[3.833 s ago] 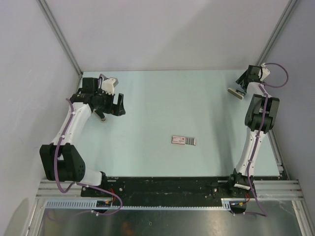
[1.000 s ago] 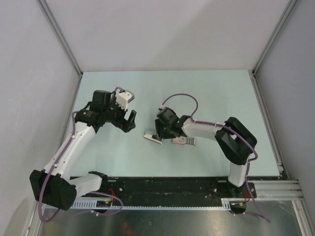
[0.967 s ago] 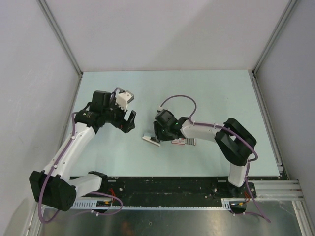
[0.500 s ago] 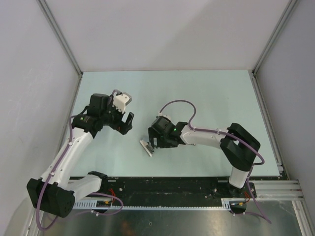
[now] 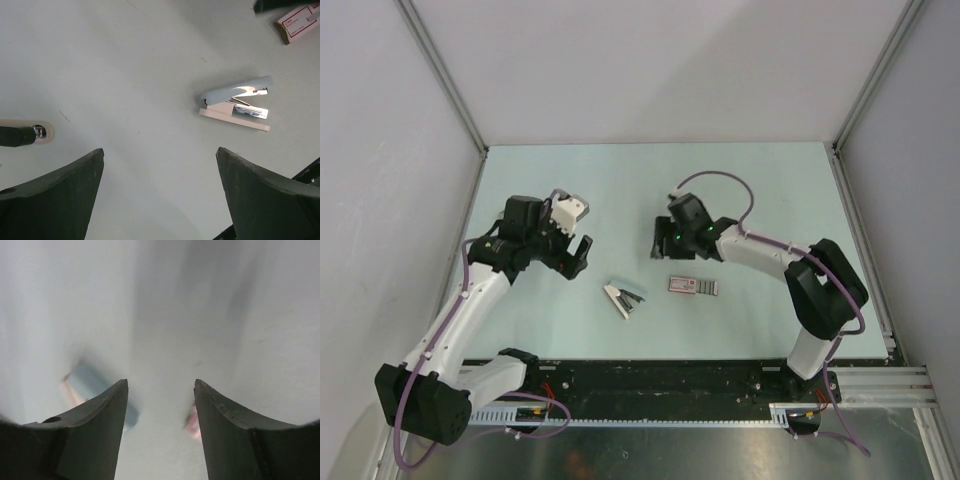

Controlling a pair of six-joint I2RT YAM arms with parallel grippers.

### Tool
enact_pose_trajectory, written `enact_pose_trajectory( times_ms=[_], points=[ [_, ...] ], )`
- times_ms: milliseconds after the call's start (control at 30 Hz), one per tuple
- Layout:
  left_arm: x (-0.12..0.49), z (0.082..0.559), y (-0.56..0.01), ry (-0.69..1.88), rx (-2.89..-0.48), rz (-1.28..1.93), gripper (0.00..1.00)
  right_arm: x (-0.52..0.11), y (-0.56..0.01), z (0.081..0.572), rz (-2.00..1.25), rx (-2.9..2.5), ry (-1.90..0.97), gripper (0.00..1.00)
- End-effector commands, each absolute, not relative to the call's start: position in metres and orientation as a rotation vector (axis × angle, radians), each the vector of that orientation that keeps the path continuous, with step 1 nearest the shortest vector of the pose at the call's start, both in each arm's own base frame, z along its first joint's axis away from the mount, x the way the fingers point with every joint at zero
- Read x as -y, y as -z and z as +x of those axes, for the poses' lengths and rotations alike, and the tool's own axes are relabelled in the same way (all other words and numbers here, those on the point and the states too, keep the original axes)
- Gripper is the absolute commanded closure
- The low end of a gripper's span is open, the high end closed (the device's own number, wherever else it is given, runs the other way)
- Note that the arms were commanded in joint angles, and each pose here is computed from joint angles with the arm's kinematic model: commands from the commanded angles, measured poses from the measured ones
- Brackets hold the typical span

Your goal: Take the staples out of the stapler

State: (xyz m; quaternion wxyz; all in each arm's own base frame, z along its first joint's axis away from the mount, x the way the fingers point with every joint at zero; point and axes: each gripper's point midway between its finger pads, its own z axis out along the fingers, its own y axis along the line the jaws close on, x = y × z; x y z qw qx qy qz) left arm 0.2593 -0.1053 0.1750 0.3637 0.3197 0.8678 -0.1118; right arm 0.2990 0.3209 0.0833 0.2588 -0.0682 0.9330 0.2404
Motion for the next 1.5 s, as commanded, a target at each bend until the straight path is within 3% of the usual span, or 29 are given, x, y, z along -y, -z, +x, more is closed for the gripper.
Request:
enact_pose_trajectory(
  times_ms=[0,67,100,133,167,267,333,467,700,1200,1467],
  points=[
    [0.118,0.254,-0.186,0.339,-2.164,0.867,0.00,-0.299,-0.097,0.339,-0.126,-2.427,-0.556,0.39],
    [0.123,0.248,-0.182,0.347,-2.162,0.891,0.00,-0.278,-0.112,0.353,-0.078,-2.348,-0.328,0.30],
    [0.125,0.245,-0.180,0.349,-2.164,0.905,0.01,-0.271,-0.117,0.356,-0.002,-2.331,-0.298,0.16],
    [0.127,0.244,-0.177,0.348,-2.166,0.916,0.01,-0.265,-0.116,0.359,0.095,-2.342,-0.307,0.08],
    [0.128,0.242,-0.176,0.350,-2.168,0.923,0.01,-0.263,-0.113,0.362,0.152,-2.378,-0.385,0.09],
    [0.133,0.239,-0.171,0.361,-2.172,0.947,0.01,-0.272,-0.103,0.367,0.156,-2.454,-0.698,0.38],
    [0.139,0.235,-0.167,0.368,-2.174,0.971,0.00,-0.275,-0.104,0.365,0.054,-2.415,-0.543,0.43],
    [0.154,0.225,-0.156,0.389,-2.194,1.017,0.01,-0.285,-0.107,0.344,-0.129,-2.333,-0.238,0.39],
    [0.163,0.226,-0.133,0.365,-2.262,1.031,0.01,-0.324,-0.099,0.283,-0.502,-2.217,-0.181,0.28],
    [0.143,0.236,-0.137,0.321,-2.263,0.928,0.01,-0.355,-0.063,0.228,-0.791,-2.254,-0.358,0.21],
    [0.135,0.243,-0.141,0.309,-2.260,0.902,0.01,-0.361,-0.064,0.222,-0.822,-2.260,-0.424,0.23]
  ],
)
